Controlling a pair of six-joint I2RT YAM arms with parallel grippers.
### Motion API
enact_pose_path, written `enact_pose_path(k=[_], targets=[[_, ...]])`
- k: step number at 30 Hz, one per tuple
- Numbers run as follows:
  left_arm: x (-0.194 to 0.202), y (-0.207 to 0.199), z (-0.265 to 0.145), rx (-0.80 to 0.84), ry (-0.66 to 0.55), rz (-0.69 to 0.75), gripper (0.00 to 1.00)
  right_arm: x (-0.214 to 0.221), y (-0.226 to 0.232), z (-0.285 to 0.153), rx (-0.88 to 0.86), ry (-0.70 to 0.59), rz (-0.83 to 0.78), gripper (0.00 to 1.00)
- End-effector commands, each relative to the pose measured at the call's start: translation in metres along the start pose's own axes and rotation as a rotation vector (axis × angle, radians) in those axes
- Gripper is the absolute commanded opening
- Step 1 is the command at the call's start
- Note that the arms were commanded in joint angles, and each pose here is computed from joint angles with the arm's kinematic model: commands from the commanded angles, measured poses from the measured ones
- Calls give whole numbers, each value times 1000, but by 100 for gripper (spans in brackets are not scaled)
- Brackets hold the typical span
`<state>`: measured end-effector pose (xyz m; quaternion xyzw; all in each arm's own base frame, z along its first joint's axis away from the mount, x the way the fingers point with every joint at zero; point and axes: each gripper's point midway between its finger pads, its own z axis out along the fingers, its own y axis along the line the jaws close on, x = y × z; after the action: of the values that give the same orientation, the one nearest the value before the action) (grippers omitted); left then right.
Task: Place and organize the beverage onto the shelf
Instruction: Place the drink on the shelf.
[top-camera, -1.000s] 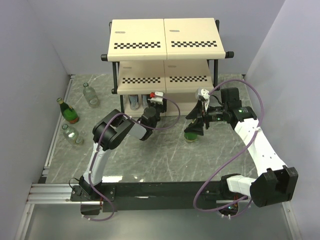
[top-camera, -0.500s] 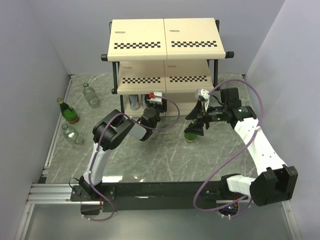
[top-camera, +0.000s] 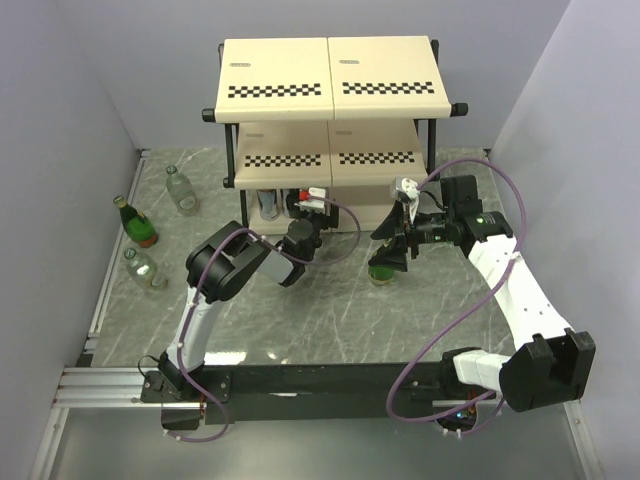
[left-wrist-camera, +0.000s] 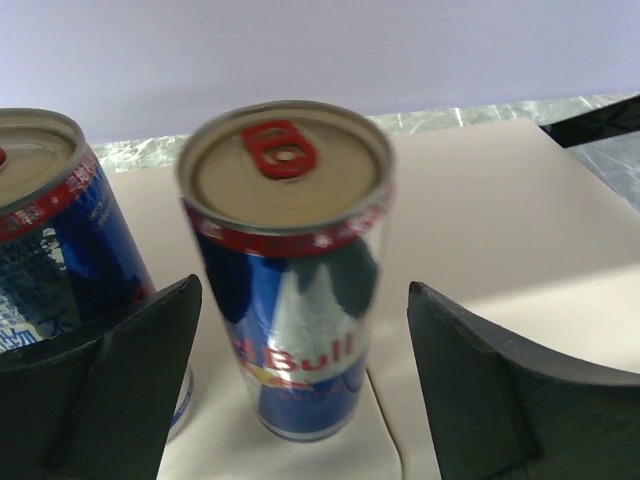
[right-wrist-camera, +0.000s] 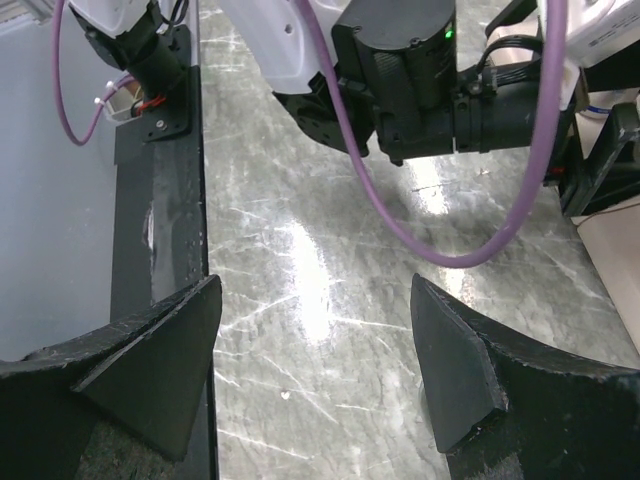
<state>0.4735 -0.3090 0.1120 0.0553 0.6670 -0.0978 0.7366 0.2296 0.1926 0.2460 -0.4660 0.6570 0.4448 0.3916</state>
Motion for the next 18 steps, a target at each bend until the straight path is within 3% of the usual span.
enact_pose_path(k=[1, 18], targets=[[-164, 4, -23, -4, -552, -286, 90, -17, -1, -5, 2, -23, -54, 82], [-184, 0, -60, -35, -530, -283, 98, -18, -1, -6, 12, -22, -59, 82]])
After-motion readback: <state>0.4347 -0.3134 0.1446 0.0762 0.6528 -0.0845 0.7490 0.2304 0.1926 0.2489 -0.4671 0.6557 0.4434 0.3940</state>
